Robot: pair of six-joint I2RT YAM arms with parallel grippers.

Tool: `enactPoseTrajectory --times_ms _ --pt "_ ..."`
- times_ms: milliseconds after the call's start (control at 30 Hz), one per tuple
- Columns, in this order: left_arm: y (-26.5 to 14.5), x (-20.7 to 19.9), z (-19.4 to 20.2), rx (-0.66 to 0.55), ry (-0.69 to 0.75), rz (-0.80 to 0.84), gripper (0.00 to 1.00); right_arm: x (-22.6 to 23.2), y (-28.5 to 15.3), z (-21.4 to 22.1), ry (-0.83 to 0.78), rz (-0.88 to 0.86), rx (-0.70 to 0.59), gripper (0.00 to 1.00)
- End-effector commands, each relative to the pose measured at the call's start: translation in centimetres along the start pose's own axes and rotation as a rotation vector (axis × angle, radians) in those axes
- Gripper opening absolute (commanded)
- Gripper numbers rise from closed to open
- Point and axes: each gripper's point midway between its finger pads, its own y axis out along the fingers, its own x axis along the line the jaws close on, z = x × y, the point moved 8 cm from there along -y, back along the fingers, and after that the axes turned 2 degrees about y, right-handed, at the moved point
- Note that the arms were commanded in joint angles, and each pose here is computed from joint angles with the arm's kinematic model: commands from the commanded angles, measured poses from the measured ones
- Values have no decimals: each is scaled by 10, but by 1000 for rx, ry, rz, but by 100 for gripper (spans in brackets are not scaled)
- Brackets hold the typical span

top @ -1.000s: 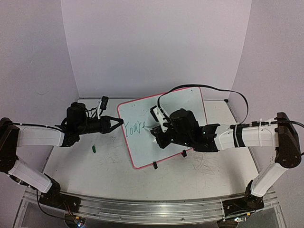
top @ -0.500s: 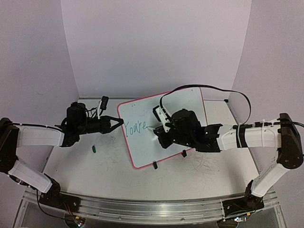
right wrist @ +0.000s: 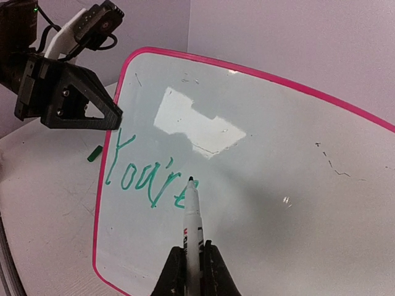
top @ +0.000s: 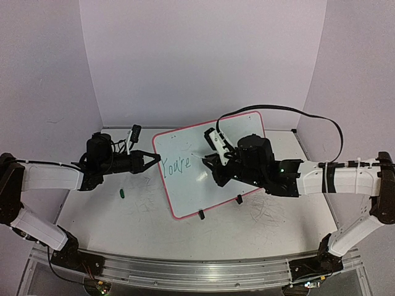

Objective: Write a sentence on the whiteboard

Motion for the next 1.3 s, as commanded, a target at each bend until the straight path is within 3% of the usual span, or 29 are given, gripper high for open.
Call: enactPoseTrajectory --times_ms 0,133,367,1000,1267 --pt "-3 -7 -9 -24 59 12 0 -10 4 3 -21 73 -8 0" --pt "-3 -7 -10 -28 59 6 0 -13 6 5 74 -2 0 0" --pt "-5 -9 -11 -37 62 2 0 -20 1 13 51 50 19 0" --pt "-4 -8 -11 -32 58 6 0 -26 9 15 82 -20 31 0" --pt "-3 -7 -12 -30 58 7 0 -32 16 18 118 52 42 0"
